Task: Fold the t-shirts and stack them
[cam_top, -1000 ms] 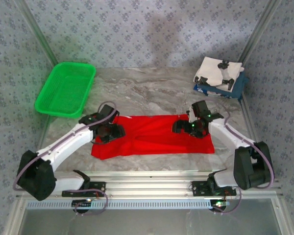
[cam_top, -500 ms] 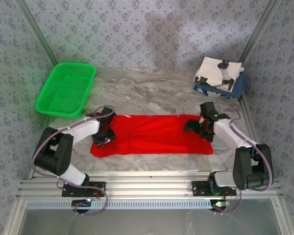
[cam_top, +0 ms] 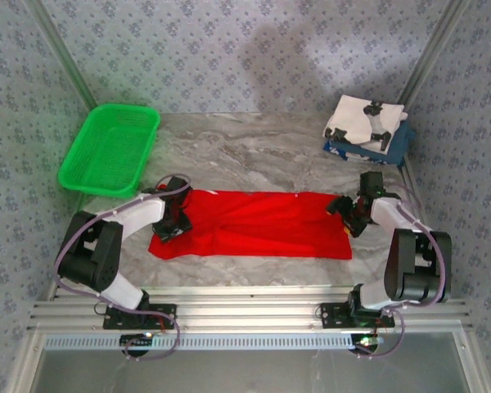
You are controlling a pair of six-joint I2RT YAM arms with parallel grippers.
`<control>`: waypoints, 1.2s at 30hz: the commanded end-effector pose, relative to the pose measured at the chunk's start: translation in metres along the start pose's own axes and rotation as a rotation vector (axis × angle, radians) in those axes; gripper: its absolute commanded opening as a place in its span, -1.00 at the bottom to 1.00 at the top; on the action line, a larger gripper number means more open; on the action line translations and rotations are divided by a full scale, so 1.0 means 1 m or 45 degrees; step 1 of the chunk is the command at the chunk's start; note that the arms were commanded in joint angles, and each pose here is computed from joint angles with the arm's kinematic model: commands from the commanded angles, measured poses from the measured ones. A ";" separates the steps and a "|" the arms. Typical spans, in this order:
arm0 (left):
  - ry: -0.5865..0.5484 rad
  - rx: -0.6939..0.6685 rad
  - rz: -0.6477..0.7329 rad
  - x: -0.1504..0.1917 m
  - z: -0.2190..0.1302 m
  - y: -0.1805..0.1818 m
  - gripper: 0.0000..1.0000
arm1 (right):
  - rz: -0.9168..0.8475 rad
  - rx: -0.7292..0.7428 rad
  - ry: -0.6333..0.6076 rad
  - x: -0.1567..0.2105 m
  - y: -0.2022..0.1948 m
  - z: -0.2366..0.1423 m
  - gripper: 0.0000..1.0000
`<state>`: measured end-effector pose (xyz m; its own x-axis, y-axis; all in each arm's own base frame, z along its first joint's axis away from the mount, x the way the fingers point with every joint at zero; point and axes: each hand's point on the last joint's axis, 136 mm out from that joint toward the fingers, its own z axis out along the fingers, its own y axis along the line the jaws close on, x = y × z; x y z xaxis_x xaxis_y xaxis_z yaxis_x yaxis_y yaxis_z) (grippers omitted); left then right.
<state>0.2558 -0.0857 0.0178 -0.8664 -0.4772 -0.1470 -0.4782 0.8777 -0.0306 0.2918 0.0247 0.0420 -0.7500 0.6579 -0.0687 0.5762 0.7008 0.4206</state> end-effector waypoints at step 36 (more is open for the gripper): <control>-0.010 0.015 0.040 -0.005 0.003 -0.003 0.02 | 0.489 -0.271 0.194 -0.007 0.009 0.004 0.29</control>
<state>0.2569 -0.0856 0.0186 -0.8772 -0.4564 -0.1491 -0.4575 0.8887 -0.0291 0.2988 0.0278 0.0461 -0.5536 0.7949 0.2485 0.7483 0.3437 0.5674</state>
